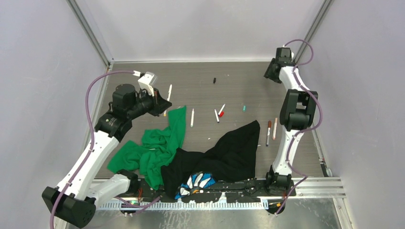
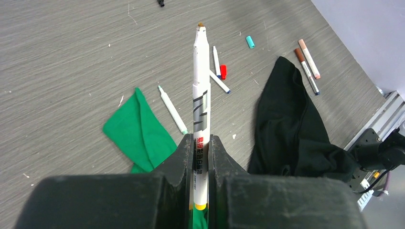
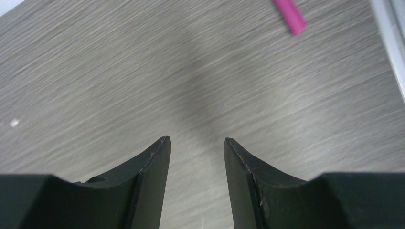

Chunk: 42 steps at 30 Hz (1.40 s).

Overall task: Insert the pens into the pen caps
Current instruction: Pick up the pen from the center of the board, then move the pen cap to the center of the board.

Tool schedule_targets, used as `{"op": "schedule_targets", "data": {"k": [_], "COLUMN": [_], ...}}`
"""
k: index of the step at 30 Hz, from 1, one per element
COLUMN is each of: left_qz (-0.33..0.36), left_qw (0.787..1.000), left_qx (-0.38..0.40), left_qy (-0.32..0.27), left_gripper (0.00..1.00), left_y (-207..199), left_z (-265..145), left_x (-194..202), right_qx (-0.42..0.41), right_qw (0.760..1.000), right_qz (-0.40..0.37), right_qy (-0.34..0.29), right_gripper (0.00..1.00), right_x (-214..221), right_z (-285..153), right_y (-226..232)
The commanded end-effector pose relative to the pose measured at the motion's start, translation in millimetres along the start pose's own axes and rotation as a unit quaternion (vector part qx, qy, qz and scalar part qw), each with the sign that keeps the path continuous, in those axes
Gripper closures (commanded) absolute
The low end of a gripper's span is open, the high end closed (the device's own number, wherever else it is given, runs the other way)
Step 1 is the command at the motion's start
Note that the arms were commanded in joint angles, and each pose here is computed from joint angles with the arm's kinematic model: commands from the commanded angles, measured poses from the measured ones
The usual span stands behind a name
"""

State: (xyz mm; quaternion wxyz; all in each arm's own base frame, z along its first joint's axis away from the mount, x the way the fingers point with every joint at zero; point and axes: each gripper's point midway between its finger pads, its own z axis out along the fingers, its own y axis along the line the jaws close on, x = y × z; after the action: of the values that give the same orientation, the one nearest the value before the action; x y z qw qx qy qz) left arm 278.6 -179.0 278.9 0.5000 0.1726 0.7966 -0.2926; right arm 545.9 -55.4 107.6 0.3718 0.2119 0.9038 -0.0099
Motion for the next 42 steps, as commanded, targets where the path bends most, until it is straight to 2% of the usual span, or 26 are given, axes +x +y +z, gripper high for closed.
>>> {"op": "schedule_targets", "data": {"k": [1,6,17,24,31,36,42], "left_qz": [0.026,0.029,0.03,0.029,0.031,0.031,0.031], "left_qw": [0.999,0.999,0.999,0.999,0.999,0.999,0.999], "left_qx": [0.007,0.016,0.023,0.028,0.028,0.028,0.028], "left_qy": [-0.022,-0.021,-0.025,-0.025,-0.028,-0.029,-0.028], "left_gripper": [1.0,1.0,1.0,1.0,1.0,1.0,1.0], "left_y": [-6.1,-11.8,-15.1,-17.0,-17.4,-17.4,-17.6], "left_z": [-6.9,-6.6,-8.9,-8.8,-10.2,-10.7,-10.7], "left_x": [-10.1,-9.2,-9.4,-9.9,-10.8,-10.5,-10.4], "right_qx": [0.046,0.098,0.118,0.117,0.176,0.172,0.13], "right_qw": [0.999,0.995,0.989,0.987,0.973,0.969,0.975], "right_qz": [-0.011,-0.018,-0.065,-0.078,-0.112,-0.142,-0.149], "right_qy": [-0.014,-0.024,-0.058,-0.075,-0.103,-0.104,-0.103], "right_gripper": [0.48,0.44,0.38,0.3,0.23,0.21,0.25], "right_x": [-33.5,-47.7,-67.9,-75.0,-80.6,-81.6,-82.1], "right_z": [9.7,42.2,80.8,89.2,91.2,98.4,108.5], "right_y": [-25.6,-58.8,-72.0,-72.0,-83.9,-84.1,-76.4]}}
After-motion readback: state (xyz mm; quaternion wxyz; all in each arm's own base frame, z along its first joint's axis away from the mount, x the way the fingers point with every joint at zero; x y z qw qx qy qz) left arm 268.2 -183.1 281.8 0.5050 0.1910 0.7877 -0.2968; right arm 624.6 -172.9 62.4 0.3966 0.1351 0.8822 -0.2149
